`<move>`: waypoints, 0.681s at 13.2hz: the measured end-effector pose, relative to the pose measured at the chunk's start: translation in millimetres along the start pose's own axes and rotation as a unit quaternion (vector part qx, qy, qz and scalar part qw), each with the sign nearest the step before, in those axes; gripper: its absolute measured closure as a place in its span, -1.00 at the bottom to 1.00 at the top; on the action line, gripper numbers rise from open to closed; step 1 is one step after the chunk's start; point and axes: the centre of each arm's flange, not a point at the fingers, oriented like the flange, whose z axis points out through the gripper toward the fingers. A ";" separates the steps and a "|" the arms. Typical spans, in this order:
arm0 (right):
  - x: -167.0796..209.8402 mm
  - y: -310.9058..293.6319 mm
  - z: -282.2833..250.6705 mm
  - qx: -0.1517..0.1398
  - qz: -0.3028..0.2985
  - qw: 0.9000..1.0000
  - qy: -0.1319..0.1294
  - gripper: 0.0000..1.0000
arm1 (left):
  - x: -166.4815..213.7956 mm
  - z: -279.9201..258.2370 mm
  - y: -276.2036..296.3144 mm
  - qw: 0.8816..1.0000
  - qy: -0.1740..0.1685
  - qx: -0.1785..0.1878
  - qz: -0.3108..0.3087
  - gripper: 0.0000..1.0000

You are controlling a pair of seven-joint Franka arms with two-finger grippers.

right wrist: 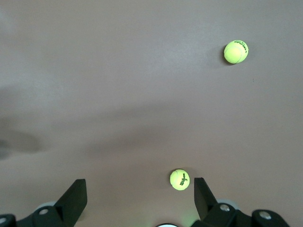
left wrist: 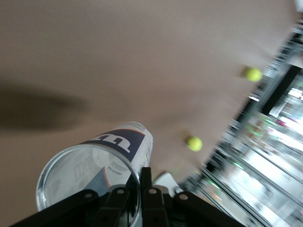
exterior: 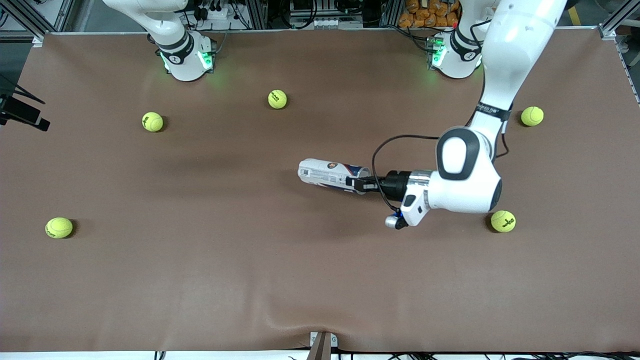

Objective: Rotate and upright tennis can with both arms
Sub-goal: 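Lift and rotate the can upright with the left gripper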

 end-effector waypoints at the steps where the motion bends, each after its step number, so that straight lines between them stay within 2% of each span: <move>1: 0.0 0.1 0.0 0.000 0.000 1.000 0.000 -1.00 | -13.6 -1.1 26.1 0.999 0.024 0.042 -0.017 0.91; 3: 0.0 0.4 0.0 0.000 0.000 1.000 0.000 -1.00 | -43.4 15.0 69.6 0.992 0.069 0.103 -0.035 0.91; 5: 0.0 0.8 0.0 0.000 0.001 1.000 0.000 -1.00 | -66.2 36.1 93.6 0.979 0.125 0.160 -0.032 0.91; 7: 0.0 0.5 0.0 0.000 0.001 1.000 0.000 -1.00 | -84.7 61.4 102.4 0.955 0.185 0.232 -0.020 0.91; 9: 0.0 0.6 0.0 0.000 0.001 1.000 0.000 -1.00 | -106.1 89.9 111.7 0.937 0.228 0.264 -0.033 0.91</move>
